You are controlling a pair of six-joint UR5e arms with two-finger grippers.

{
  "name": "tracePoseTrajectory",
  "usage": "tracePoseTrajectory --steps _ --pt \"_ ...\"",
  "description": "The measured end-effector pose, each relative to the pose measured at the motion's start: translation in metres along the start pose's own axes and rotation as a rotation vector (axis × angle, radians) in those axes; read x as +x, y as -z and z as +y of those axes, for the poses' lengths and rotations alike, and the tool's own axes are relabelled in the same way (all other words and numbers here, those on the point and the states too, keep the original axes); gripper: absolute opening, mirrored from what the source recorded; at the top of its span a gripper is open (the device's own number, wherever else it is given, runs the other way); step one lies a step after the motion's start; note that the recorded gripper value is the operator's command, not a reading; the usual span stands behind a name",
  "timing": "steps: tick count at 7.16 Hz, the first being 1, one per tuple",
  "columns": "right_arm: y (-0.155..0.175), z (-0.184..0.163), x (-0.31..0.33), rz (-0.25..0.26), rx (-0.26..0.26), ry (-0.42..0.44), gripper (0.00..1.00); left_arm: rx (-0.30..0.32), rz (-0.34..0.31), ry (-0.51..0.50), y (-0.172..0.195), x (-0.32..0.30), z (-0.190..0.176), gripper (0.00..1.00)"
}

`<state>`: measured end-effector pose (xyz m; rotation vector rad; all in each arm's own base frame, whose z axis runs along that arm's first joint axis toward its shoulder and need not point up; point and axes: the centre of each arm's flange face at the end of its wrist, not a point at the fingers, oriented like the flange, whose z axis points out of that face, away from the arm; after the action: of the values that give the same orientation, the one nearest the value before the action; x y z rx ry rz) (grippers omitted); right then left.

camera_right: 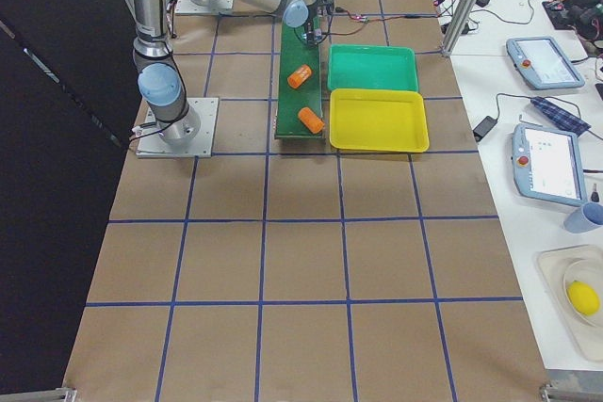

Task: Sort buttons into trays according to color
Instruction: 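Carry the button over the green tray while the left grasps a yellow button, then release the button into the green tray while the left places its button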

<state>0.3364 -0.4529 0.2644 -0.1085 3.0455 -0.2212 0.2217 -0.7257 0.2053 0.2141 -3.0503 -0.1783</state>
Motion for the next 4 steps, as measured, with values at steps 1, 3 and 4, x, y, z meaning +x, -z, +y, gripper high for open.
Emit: tracePoseTrajectory --steps 1,3,4 --pt "0.014 -0.013 0.005 -0.027 0.093 -0.014 0.00 -0.039 0.018 -0.025 0.028 0.033 0.015 0.10" --pt "0.028 -0.043 0.031 -0.056 0.230 -0.057 0.01 -0.092 0.034 -0.142 0.067 0.135 0.061 0.10" --pt "0.032 -0.055 0.049 -0.054 0.274 -0.054 0.07 -0.118 0.031 -0.204 0.072 0.186 0.098 0.10"
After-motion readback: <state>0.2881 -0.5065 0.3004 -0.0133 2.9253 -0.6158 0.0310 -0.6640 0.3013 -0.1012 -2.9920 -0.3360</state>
